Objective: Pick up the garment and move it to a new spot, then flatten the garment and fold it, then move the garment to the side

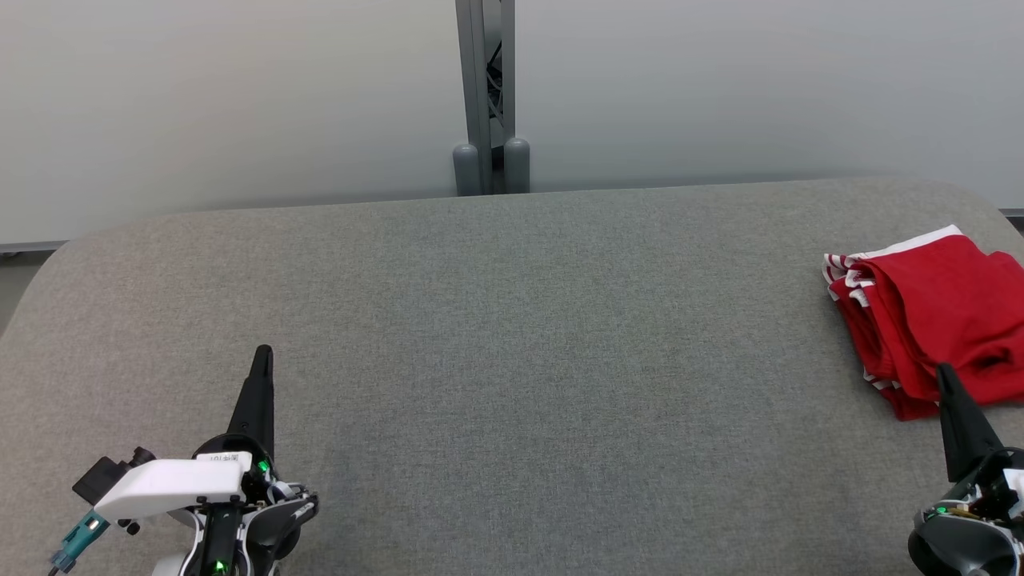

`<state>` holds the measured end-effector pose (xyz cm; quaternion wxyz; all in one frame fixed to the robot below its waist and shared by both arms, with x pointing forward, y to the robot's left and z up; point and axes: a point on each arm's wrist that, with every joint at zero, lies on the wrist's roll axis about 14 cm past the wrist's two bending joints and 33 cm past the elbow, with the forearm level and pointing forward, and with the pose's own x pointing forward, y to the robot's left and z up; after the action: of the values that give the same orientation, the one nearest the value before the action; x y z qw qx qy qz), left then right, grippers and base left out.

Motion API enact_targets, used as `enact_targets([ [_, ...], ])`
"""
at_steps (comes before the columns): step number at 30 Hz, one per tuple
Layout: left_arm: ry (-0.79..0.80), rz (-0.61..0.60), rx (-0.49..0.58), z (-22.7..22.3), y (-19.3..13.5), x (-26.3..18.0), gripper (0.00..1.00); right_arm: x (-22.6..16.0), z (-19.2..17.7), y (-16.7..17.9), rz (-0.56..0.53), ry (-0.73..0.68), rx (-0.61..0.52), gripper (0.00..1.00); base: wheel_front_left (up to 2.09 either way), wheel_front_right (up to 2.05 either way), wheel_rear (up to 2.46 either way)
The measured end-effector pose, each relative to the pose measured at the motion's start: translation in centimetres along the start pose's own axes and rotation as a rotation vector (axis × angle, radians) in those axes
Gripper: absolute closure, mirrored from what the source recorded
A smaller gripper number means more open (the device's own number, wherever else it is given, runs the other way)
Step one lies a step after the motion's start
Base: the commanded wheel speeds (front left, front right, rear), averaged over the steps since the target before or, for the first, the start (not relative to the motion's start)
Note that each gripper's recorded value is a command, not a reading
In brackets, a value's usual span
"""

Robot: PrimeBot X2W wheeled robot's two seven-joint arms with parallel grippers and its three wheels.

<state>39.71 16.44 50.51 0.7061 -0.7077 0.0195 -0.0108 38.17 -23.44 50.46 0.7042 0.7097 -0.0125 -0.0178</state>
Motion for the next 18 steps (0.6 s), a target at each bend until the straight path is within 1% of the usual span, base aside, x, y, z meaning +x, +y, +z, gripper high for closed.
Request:
enact_targets([
  [18, 0.000, 0.000, 0.000, 0.01, 0.00, 0.00, 1.00, -0.01, -0.01, -0.02, -0.001, 0.001, -0.002, 1.00, 0.00, 0.00, 0.00],
])
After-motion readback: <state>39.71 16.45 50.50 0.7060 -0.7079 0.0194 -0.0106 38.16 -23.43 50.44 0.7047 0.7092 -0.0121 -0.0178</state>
